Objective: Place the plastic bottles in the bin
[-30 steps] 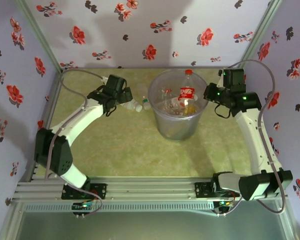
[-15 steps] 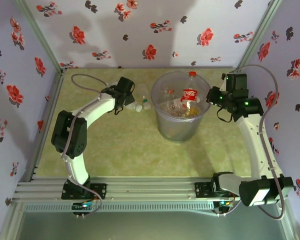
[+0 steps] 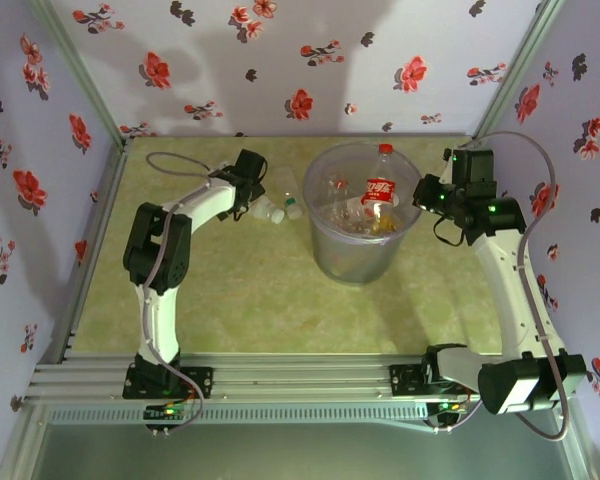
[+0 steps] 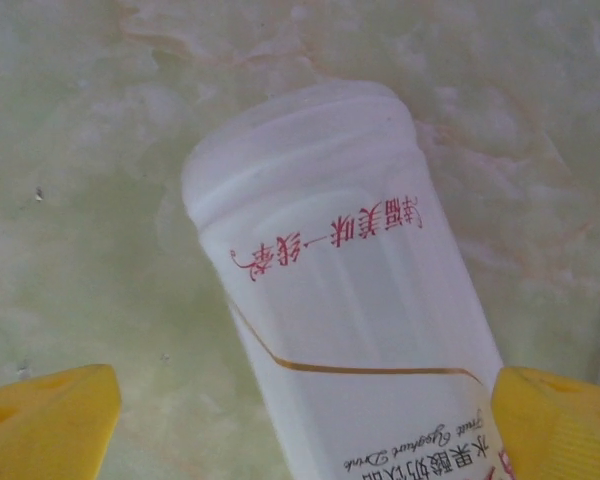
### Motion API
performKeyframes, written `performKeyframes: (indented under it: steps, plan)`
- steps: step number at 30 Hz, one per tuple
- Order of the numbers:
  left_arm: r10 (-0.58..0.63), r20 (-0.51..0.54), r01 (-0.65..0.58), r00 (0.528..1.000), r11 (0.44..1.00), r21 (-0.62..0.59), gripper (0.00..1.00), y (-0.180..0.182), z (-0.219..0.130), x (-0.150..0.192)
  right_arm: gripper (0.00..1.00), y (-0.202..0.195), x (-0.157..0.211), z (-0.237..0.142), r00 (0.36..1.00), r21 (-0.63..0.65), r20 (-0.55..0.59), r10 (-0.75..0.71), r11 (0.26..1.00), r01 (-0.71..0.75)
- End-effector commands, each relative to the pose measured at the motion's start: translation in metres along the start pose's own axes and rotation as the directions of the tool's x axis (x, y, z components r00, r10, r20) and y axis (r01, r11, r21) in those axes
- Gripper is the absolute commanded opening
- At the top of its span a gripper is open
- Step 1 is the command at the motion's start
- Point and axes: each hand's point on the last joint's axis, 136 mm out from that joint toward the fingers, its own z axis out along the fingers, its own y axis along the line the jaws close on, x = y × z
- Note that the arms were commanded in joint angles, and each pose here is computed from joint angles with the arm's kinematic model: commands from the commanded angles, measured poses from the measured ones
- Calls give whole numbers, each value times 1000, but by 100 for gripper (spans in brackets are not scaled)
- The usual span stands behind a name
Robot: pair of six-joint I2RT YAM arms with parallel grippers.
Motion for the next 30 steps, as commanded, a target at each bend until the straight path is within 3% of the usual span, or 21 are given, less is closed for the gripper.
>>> performKeyframes:
  steps: [1, 16, 23, 30]
  plan:
    - [-34, 0, 34, 999, 997, -68, 92, 12, 12, 4, 0, 4, 3, -1, 1000, -29, -2, -12, 1000, 12]
    - [-45, -45, 41, 998, 996, -82, 70, 19, 44, 17, 0, 5, 4, -2, 1000, -37, -2, -2, 999, 1]
    - [-55, -32, 53, 998, 996, -72, 62, 24, 35, 11, 0, 5, 5, -3, 1000, -38, -3, -3, 999, 3]
    - [-60, 12, 61, 998, 998, 0, 55, 17, -1, -14, 0, 6, 7, -3, 1000, -45, -11, 6, 999, -6]
